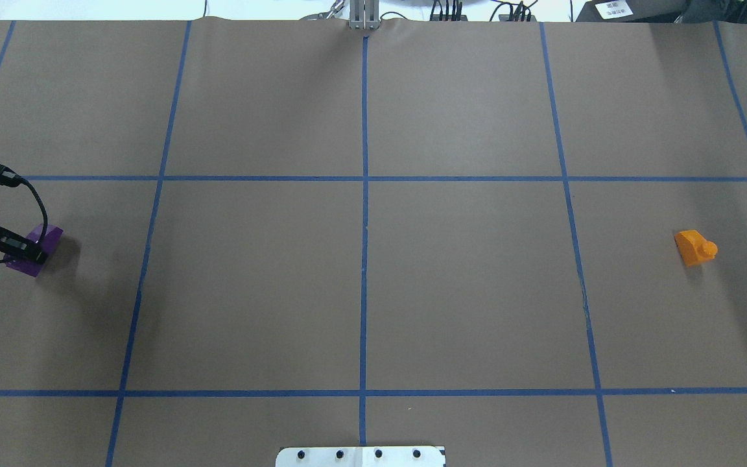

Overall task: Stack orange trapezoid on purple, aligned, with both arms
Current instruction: 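Lower the left gripper onto the purple trapezoid and grasp it, then carry the purple trapezoid to the table center and release it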

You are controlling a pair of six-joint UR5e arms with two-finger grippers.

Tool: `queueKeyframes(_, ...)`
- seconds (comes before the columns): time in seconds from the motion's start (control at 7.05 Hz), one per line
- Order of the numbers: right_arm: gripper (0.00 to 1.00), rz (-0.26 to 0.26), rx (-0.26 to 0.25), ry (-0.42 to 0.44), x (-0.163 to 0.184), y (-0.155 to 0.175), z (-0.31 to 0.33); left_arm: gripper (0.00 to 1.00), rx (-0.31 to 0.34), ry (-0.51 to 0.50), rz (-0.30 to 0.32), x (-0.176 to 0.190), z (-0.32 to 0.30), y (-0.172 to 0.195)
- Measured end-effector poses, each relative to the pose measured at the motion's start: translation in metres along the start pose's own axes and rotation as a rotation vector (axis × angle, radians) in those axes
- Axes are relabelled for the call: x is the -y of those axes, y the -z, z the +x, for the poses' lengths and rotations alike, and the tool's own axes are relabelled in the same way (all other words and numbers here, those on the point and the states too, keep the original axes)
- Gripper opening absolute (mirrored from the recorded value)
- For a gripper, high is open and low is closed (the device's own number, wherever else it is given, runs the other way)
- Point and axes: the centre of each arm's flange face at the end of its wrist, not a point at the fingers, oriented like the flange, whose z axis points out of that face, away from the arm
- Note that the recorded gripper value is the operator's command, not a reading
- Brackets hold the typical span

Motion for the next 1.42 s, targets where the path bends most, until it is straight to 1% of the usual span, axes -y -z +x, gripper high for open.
queueKeyframes(0.14, 1.0, 0.001, 0.012, 0.002, 0.0, 0.0, -0.001, 0.0, -0.002, 0.025, -0.009, 0.018, 0.032, 0.024)
queueKeyframes(0.43, 1.0, 0.002, 0.021, 0.004, -0.002, 0.001, -0.002, 0.0, -0.009, 0.123, -0.002, 0.081, 0.127, 0.086)
queueKeyframes(0.57, 1.0, 0.001, 0.022, 0.002, -0.002, 0.0, -0.002, 0.0, -0.026, 0.162, 0.004, 0.109, 0.176, 0.104)
queueKeyframes(0.71, 1.0, 0.003, 0.022, 0.005, -0.002, 0.001, -0.003, 0.0, -0.06, 0.208, 0.002, 0.137, 0.242, 0.109)
queueKeyframes(0.85, 1.0, 0.006, 0.022, 0.009, 0.0, 0.002, -0.004, 0.0, -0.083, 0.256, 0.003, 0.164, 0.315, 0.105)
queueKeyframes(0.99, 1.0, 0.007, 0.021, 0.011, 0.0, 0.002, -0.005, 0.0, -0.078, 0.281, 0.012, 0.187, 0.379, 0.094)
queueKeyframes(1.13, 1.0, 0.008, 0.021, 0.011, 0.001, 0.003, -0.005, 0.0, -0.061, 0.281, 0.017, 0.208, 0.437, 0.078)
queueKeyframes(1.28, 1.0, 0.008, 0.022, 0.011, 0.001, 0.003, -0.005, 0.0, -0.042, 0.275, 0.023, 0.225, 0.477, 0.062)
queueKeyframes(1.42, 1.0, 0.007, 0.022, 0.011, 0.001, 0.003, -0.005, 0.0, -0.034, 0.265, 0.034, 0.236, 0.497, 0.04)
